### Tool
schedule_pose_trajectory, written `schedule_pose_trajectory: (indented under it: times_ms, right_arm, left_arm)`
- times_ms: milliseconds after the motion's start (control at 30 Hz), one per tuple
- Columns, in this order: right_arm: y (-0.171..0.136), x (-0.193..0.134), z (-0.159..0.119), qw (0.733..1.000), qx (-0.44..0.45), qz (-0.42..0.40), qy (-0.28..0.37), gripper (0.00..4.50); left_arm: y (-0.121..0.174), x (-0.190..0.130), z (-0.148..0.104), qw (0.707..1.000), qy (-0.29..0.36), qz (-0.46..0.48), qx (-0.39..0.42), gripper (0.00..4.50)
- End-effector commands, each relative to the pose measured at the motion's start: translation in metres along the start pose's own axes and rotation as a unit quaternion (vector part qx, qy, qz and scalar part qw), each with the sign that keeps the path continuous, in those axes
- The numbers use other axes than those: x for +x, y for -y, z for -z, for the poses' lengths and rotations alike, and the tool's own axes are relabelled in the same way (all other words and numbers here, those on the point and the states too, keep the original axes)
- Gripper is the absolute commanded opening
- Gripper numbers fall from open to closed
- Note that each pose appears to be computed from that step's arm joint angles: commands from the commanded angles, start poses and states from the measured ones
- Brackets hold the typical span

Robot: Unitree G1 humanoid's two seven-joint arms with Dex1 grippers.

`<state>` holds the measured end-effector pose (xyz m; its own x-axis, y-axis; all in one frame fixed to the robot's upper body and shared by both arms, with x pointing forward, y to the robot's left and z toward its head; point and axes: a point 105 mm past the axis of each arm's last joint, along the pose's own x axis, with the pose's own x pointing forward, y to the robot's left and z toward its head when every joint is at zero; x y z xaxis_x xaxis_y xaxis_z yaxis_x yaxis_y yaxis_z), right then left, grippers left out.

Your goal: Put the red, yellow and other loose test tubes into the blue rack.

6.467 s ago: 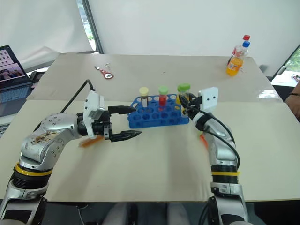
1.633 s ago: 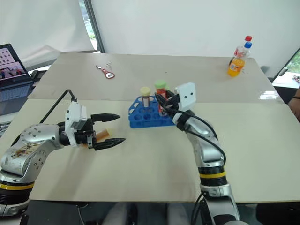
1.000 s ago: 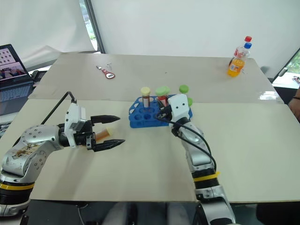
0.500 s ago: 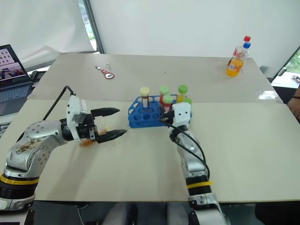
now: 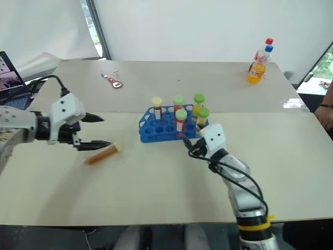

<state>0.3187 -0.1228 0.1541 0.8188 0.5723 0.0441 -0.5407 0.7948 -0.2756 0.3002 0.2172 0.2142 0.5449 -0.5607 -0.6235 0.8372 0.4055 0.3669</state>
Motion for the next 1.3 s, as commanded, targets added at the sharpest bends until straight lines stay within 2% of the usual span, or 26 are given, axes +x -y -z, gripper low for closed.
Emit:
schedule_pose_trajectory:
  times_ms: [33, 200, 533, 867, 1100, 1300]
  right_arm:
    - [-0.003, -0.009, -0.022, 0.999, -0.010, -0.039, 0.017, 3.72]
    - [-0.005, -0.020, -0.037, 0.994, -0.028, -0.109, 0.007, 3.72]
    - [-0.006, -0.042, -0.048, 0.977, -0.051, -0.202, -0.037, 3.72]
    - [-0.010, -0.056, -0.056, 0.966, -0.051, -0.243, -0.068, 3.72]
    - [-0.021, -0.060, -0.073, 0.960, -0.036, -0.264, -0.083, 3.72]
    - [-0.034, -0.056, -0.090, 0.958, -0.018, -0.281, -0.057, 3.72]
  left_arm:
    - [-0.005, -0.014, 0.015, 0.999, -0.051, -0.001, 0.008, 4.50]
    - [-0.009, -0.042, 0.039, 0.993, -0.121, 0.009, 0.002, 4.50]
    - [-0.007, -0.051, 0.046, 0.991, -0.131, 0.014, -0.017, 4.50]
    - [0.008, -0.020, 0.028, 0.993, -0.106, 0.050, -0.015, 4.50]
    - [0.001, 0.005, 0.034, 0.990, -0.130, 0.041, -0.023, 4.50]
    - [-0.006, 0.040, 0.032, 0.992, -0.116, 0.041, -0.038, 4.50]
